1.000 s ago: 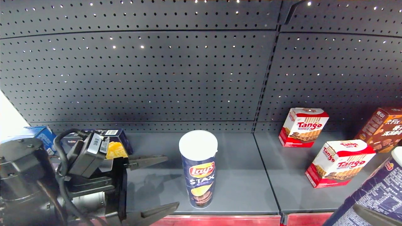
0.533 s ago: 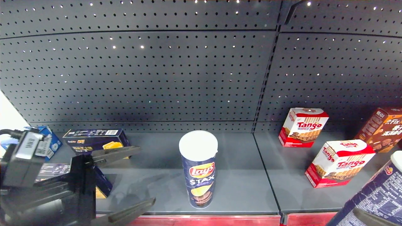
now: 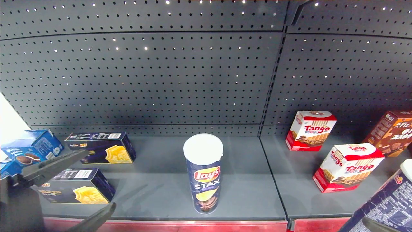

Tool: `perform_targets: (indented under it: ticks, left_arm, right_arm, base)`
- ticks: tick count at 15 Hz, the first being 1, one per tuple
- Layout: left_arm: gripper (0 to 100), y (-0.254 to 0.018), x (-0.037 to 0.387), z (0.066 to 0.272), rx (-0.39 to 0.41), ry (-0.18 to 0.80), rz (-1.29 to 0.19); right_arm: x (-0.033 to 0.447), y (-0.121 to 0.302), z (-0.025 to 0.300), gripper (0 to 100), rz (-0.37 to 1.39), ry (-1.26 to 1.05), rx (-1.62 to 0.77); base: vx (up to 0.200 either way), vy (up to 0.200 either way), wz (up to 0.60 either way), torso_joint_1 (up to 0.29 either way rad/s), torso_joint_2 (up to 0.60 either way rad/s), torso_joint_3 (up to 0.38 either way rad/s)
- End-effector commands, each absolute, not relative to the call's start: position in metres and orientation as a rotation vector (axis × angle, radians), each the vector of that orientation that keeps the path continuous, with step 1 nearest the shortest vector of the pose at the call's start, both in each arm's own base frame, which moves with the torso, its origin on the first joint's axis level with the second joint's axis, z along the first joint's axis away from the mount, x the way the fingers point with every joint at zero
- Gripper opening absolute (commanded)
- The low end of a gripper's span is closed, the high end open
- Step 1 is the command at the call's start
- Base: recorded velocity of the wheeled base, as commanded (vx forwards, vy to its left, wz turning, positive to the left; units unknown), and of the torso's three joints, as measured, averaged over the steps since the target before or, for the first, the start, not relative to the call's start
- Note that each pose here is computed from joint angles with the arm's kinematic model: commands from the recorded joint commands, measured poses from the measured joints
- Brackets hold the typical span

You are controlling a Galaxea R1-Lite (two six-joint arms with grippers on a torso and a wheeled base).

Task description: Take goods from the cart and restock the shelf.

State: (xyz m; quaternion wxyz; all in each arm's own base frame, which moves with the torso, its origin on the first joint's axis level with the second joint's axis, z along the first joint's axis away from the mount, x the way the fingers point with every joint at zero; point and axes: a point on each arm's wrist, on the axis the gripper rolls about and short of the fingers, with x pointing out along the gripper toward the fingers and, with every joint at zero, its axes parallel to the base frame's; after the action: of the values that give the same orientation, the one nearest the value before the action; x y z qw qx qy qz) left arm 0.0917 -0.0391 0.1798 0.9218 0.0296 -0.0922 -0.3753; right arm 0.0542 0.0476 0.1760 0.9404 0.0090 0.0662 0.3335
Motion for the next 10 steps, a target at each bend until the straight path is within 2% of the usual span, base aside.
perform_targets:
  ticks: [1, 7, 10]
  left_arm:
    - [100, -0.03, 0.067, 0.174, 0.057, -0.254, -0.726]
    - [100, -0.01, 0.009, 0.148, 0.041, -0.189, -0.602]
    - [100, 0.005, -0.033, 0.124, 0.035, -0.15, -0.489]
  right_arm:
    - [0.055, 0.048, 0.179, 0, 0.68, 0.126, 0.02]
    - [0.055, 0.048, 0.185, 0, 0.679, 0.104, 0.026]
    - [0.055, 0.048, 0.189, 0, 0.678, 0.09, 0.029]
  base:
    - [0.0, 0.0, 0.0, 0.0, 0.0, 0.0]
    - [0.0, 0.0, 0.0, 0.0, 0.0, 0.0]
    - [0.0, 0.0, 0.0, 0.0, 0.0, 0.0]
